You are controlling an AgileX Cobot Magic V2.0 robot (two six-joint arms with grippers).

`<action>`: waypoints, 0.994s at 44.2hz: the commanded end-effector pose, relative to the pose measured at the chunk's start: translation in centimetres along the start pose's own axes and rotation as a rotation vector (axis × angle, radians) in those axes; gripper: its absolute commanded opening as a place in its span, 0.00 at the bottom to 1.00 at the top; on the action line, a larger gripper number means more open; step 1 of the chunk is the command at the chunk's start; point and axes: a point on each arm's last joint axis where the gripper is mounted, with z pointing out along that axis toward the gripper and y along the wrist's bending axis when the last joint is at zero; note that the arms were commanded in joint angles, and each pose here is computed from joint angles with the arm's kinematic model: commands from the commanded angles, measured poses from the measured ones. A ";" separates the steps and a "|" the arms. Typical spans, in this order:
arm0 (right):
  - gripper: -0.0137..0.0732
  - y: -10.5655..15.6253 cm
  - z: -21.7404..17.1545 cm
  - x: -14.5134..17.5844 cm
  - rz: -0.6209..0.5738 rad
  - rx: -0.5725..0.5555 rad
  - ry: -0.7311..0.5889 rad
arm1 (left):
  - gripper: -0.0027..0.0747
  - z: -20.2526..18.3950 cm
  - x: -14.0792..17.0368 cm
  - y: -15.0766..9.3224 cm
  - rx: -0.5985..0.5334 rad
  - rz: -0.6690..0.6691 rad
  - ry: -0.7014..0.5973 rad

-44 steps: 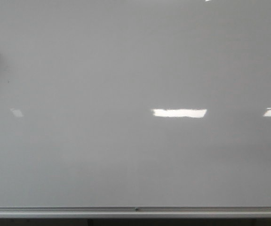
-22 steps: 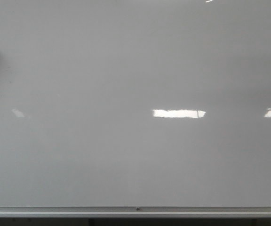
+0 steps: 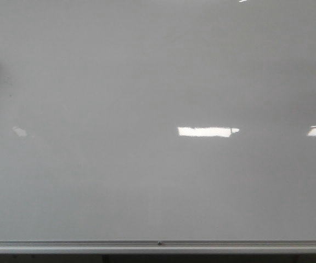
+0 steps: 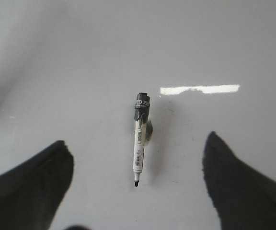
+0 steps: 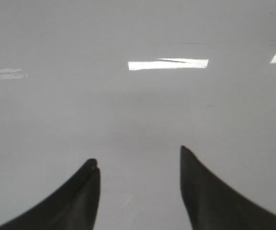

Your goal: Write number 4 on whiteboard

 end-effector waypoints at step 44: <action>0.76 0.1 -0.2 -1.7 -0.006 -0.001 -0.099 | 0.93 21.0 3.9 1.0 0.010 0.095 0.297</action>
